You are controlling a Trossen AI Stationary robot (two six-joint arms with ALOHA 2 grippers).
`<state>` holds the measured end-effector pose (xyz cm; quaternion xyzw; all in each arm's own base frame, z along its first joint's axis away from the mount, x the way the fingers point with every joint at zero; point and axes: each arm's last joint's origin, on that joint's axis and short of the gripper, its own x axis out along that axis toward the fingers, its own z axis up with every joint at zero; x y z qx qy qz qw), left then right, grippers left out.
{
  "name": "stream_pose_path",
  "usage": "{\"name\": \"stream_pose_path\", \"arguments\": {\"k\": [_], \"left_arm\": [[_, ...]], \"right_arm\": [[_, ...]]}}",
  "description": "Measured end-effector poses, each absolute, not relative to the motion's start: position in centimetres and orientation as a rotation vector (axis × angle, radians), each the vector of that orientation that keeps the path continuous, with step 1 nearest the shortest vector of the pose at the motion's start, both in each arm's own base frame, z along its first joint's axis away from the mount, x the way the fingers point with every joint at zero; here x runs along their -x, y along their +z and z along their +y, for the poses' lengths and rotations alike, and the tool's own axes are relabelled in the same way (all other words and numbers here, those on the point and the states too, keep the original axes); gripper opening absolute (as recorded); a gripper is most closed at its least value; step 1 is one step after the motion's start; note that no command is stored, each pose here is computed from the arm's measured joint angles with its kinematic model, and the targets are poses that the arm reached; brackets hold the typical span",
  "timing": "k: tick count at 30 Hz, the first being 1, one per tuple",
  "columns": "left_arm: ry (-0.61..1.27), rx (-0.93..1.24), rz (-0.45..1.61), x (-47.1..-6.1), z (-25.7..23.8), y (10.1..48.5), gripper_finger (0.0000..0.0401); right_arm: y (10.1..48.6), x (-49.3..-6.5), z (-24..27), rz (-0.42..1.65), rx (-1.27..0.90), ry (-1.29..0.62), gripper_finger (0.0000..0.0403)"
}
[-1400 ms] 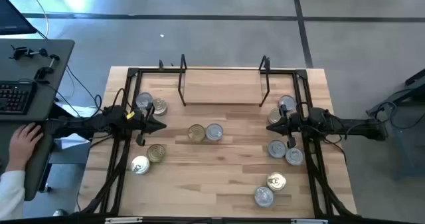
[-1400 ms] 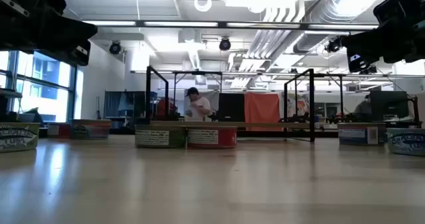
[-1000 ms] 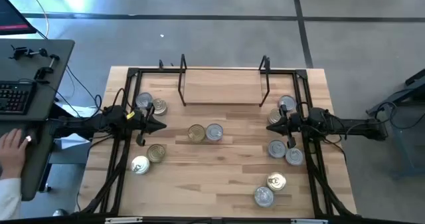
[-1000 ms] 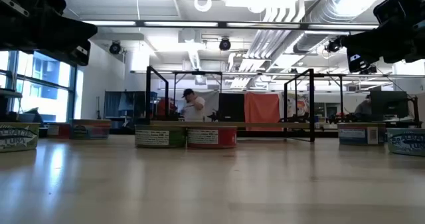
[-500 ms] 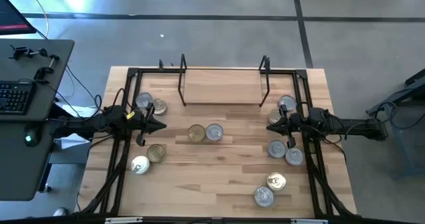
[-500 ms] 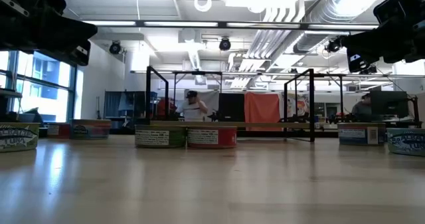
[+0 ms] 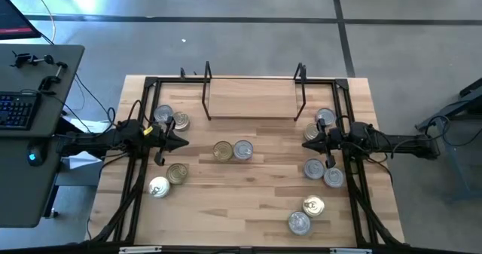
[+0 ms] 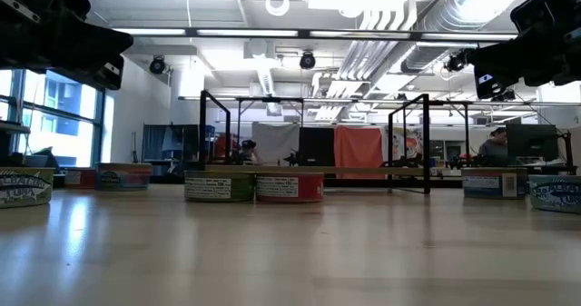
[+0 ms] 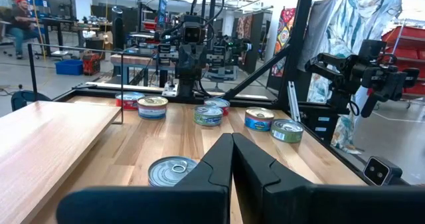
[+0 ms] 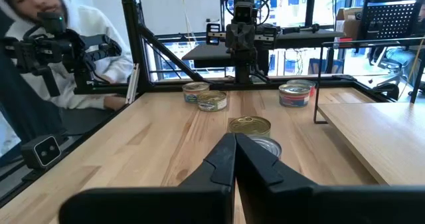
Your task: Stack canned seafood by type on shelf
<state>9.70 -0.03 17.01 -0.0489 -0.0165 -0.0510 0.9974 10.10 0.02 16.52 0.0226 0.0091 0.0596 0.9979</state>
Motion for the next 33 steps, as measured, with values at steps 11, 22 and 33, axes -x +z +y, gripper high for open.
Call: {"name": "stream_pose_path", "arguments": {"k": [11, 22, 33], "left_arm": [[-0.102, 0.098, -0.033, -9.7, 0.0, 17.0, 0.0], [-0.102, 0.098, -0.033, -9.7, 0.0, 17.0, 0.0], [-0.552, 0.228, -0.14, -9.1, -1.7, 18.7, 0.0]], "right_arm": [[16.5, -10.1, 0.0, 0.018, -0.045, 0.119, 0.0], [16.5, -10.1, 0.0, 0.018, -0.045, 0.119, 0.0], [16.5, -10.1, 0.0, 0.018, -0.046, 0.12, 0.0]]}}
